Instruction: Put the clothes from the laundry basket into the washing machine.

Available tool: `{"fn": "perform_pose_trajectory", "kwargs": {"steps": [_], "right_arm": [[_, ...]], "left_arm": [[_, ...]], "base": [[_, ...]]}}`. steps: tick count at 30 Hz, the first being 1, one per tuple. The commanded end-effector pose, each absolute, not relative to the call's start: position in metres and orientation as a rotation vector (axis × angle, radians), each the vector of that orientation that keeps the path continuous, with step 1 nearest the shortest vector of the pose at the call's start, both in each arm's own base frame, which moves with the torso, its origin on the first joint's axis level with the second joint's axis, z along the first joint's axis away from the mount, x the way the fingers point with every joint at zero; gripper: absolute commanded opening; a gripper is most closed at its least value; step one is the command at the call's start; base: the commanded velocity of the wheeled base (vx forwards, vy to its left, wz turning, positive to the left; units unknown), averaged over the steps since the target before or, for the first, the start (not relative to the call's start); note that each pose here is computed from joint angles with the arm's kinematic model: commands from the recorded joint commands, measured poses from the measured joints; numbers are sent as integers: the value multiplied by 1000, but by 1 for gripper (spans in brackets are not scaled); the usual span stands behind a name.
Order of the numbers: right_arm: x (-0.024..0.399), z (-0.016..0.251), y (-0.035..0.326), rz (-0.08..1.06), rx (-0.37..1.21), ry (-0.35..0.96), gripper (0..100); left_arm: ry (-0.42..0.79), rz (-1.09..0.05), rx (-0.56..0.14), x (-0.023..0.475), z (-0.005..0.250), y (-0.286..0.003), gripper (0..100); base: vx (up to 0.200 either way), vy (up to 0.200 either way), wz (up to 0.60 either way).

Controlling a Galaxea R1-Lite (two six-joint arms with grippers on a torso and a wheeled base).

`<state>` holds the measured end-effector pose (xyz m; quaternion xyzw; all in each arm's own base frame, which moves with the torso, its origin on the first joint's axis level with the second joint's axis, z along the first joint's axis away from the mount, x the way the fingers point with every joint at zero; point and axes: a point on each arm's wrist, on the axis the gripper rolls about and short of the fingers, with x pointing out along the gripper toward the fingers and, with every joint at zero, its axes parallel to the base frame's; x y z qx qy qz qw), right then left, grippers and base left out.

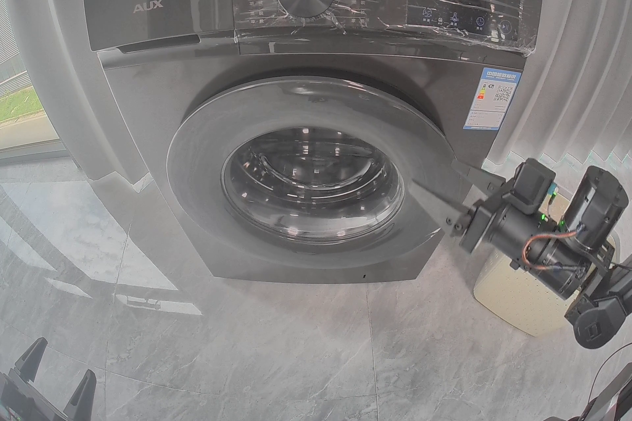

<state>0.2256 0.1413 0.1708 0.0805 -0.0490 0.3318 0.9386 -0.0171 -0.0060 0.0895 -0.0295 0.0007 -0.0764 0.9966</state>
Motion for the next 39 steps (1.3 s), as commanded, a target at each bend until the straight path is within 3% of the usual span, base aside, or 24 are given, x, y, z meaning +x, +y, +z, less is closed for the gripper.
{"fn": "perform_pose_trajectory", "kwargs": {"steps": [1, 9, 18, 31, 39], "right_arm": [[203, 163, 144, 772, 151, -56, 100], [235, 171, 162, 745, 169, -111, 100], [242, 174, 160, 706, 174, -127, 100], [209, 192, 134, 695, 181, -182, 100], [197, 148, 134, 753, 137, 12, 100]], "left_arm": [[18, -150, -65, -16, 85, -6, 100], [20, -148, -70, -16, 85, -6, 100], [18, -151, -63, -16, 85, -6, 100], [20, -151, -62, -16, 85, -6, 100], [18, -150, -59, -16, 85, -6, 100]], "base": [[0, 0, 0], [150, 0, 0], [0, 0, 0], [0, 0, 0], [0, 0, 0]]}}
